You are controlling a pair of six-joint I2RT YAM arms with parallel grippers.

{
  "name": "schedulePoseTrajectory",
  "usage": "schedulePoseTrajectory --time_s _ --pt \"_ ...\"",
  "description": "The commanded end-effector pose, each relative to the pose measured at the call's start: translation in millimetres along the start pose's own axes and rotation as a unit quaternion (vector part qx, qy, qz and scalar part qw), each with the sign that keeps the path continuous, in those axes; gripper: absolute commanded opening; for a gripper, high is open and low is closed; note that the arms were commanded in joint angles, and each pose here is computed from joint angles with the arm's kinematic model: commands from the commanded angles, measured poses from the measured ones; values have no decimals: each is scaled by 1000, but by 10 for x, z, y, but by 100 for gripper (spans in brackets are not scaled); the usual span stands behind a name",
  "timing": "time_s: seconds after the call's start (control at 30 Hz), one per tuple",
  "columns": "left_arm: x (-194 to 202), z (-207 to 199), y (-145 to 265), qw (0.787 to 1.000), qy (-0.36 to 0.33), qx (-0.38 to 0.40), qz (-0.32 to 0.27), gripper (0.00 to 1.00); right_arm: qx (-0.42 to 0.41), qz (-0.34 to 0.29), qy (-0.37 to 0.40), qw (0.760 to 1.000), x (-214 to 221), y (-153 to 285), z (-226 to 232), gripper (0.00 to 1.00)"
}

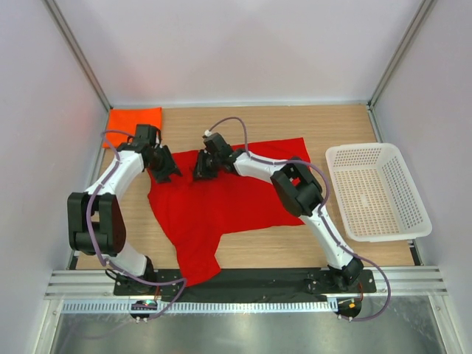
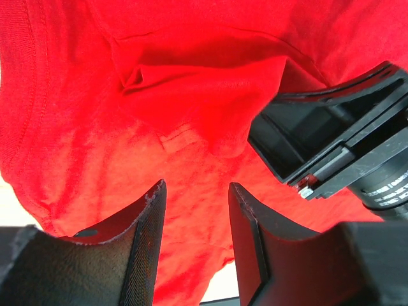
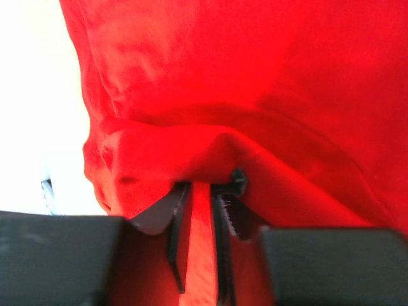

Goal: Fold and stack the t-shirts
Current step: Fold the tshirt

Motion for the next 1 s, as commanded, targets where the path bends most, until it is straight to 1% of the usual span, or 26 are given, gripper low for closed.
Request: schedulePoseTrajectory --time_s 0.0,0.03,0.1,0.13,0.17,0.2,0.23,0.27,0.43,0.53,0.57,0.6,0.67,0.7,0.77,0.83,0.87,0.9,0.93,0.97 --pt "4 -29 50 1000 -4 7 -1 45 -12 -41 22 999 -245 54 246 25" --pt "16 -24 39 1000 -3 5 1 46 -17 -46 25 998 -279 61 285 28" --pt "44 -4 26 1000 -1 4 3 46 -28 -61 33 997 -408 78 405 31" --pt "47 5 26 1000 1 3 3 46 -27 -60 33 997 -417 16 371 32" --pt "53 0 31 1000 1 4 3 47 -39 -73 37 996 -528 16 475 35" --pt "77 10 24 1000 2 3 7 49 -43 -78 34 995 -597 5 492 36" --pt "84 14 22 1000 4 3 8 50 -34 -70 25 997 -581 -95 405 37" --pt "96 22 19 1000 4 3 11 50 -52 -86 29 995 -733 -37 571 39" --pt "89 47 -17 1000 -1 -7 11 51 -58 -95 33 993 -865 141 679 43" --pt "-16 25 -22 1000 -9 -13 -1 48 -28 -92 37 995 -854 347 559 45" --pt "-49 6 -26 1000 -14 -15 -4 44 -13 -95 48 994 -878 462 531 45" --pt "-62 -1 -78 1000 -15 -18 1 43 13 -79 46 996 -823 526 435 46" --pt "-140 -96 -97 1000 -25 -15 -4 41 53 -86 47 994 -930 725 260 47" --pt "-121 -157 -126 999 -37 -15 -1 41 57 -94 59 992 -1009 931 295 48" --pt "-166 -238 -209 998 -55 -26 -5 41 98 -82 45 991 -1067 1168 6 48" --pt "-153 -279 -344 995 -86 -50 -5 41 120 -82 46 988 -1119 1512 -90 48" --pt "-215 -345 -344 994 -96 -51 -13 40 137 -79 35 987 -1138 1646 -280 48" --pt "-219 -346 -379 992 -110 -57 -9 40 146 -78 32 986 -1127 1747 -348 48" --pt "-218 -353 -403 991 -119 -62 -5 39 141 -93 42 985 -1158 1982 -274 48" --pt "-259 -290 -461 988 -127 -87 -9 38 156 -80 36 984 -1045 2021 -437 48"
Point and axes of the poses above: each gripper's point midway between its finger pads, its own y axis back along the fingers, its own z axis along the line the jaws close on, x = y × z, the point moved 3 cm from there along y, back along the fingers
